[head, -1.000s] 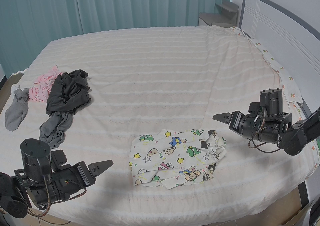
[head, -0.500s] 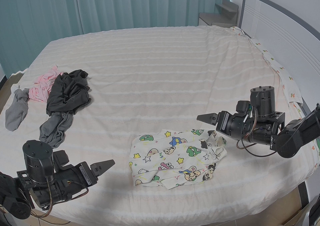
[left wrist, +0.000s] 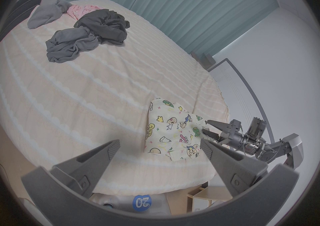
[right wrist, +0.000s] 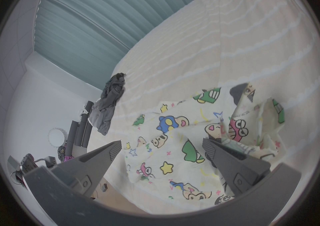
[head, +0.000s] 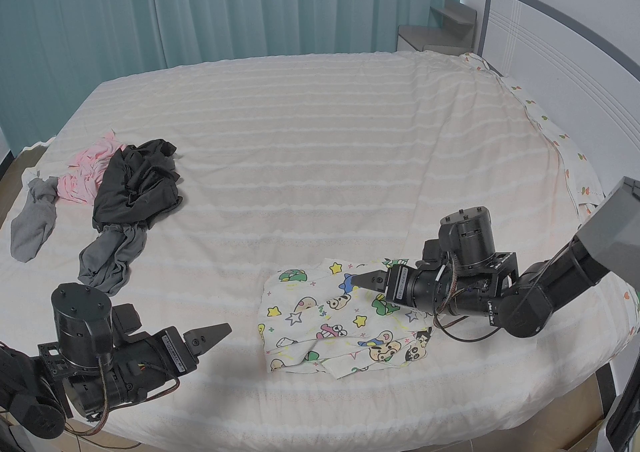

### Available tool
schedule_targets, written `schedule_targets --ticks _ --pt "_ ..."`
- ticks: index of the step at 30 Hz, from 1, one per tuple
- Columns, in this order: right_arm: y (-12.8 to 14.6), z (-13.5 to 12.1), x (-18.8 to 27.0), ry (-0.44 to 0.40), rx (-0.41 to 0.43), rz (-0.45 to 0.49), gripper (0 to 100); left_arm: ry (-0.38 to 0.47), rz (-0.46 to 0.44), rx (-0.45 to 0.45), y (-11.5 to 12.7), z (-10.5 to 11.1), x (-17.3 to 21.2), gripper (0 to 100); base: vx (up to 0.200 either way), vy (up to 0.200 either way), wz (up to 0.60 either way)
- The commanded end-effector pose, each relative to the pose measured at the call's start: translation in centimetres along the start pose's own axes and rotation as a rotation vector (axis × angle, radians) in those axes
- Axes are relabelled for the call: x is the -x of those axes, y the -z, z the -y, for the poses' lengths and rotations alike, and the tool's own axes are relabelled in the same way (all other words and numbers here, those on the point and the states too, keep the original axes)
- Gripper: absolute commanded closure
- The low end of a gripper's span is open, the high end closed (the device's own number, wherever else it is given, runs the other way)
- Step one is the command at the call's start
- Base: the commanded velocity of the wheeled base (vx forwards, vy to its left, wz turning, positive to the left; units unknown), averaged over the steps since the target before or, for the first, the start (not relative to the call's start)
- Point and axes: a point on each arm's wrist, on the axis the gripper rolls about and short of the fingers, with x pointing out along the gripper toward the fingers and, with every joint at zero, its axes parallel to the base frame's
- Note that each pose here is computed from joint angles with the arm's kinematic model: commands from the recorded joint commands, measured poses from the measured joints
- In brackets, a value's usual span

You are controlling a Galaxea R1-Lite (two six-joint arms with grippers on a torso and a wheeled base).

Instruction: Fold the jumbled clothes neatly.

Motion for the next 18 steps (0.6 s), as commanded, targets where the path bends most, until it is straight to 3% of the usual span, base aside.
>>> schedule_targets --ticks 1,13,18 --pt "0.6 1.8 -1.8 0.051 -0.018 -0.030 0 -0.004 -0.003 0.000 0.0 0.0 -0.1 0 0.000 0.000 0.00" --pt "-0.1 5.1 -0.5 0.138 -0.074 -0.014 0 -0.004 -0.003 0.000 0.0 0.0 -0.1 0 0.000 0.000 0.00" --pt "-0.4 4.9 0.5 0.121 -0.073 0.033 0 -0.005 -0.004 0.000 0.1 -0.1 -0.1 0 0.000 0.000 0.00"
